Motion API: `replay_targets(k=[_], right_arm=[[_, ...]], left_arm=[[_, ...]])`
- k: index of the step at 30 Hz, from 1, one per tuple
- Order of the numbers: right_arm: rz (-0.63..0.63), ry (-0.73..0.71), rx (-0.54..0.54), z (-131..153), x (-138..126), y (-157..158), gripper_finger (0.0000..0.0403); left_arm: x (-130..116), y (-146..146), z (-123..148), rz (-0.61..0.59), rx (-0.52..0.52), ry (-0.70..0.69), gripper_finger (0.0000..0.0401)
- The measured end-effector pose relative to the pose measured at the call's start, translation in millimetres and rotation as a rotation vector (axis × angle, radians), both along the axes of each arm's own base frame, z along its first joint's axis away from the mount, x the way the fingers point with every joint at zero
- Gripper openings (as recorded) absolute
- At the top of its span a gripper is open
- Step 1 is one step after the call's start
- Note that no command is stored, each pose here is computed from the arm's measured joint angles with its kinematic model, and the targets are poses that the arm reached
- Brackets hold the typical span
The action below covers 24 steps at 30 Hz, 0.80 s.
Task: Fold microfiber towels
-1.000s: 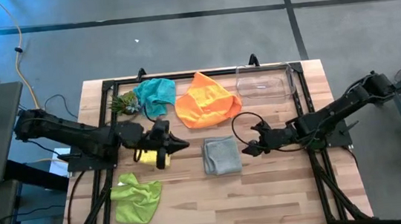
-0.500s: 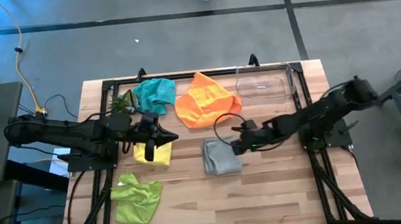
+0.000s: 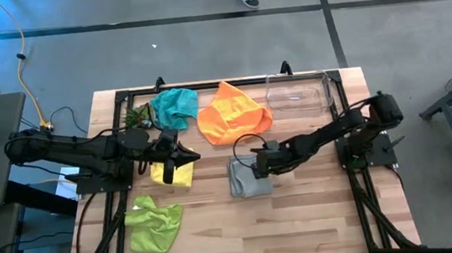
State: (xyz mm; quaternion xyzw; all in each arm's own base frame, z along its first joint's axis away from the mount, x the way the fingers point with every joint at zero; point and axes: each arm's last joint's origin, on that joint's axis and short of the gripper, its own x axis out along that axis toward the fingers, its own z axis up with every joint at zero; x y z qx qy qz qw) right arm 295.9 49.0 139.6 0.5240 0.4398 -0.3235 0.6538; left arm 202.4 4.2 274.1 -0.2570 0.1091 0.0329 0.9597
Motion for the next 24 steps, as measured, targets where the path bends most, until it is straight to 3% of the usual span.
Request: replay_targets(k=[5, 14, 19, 24], right_arm=[[0.045, -0.082, 0.104, 6, 6, 11, 0.0259], [-0.045, -0.056, 0.07, -10, 2, 11, 0.0252], [-0.06, -0.043, 0.037, -11, 0, 10, 0.0196], [-0.029, -0.032, 0.014, -12, -1, 10, 0.0101]], left_arm=[[0, 1, 0, -0.001, 0.018, 0.0, 0.0], [0, 1, 0, -0.002, 0.025, -0.001, 0.0], [0, 1, 0, 0.001, 0.025, -0.002, 0.0], [0, 3, 18, -0.009, 0.04, -0.101, 0.0]])
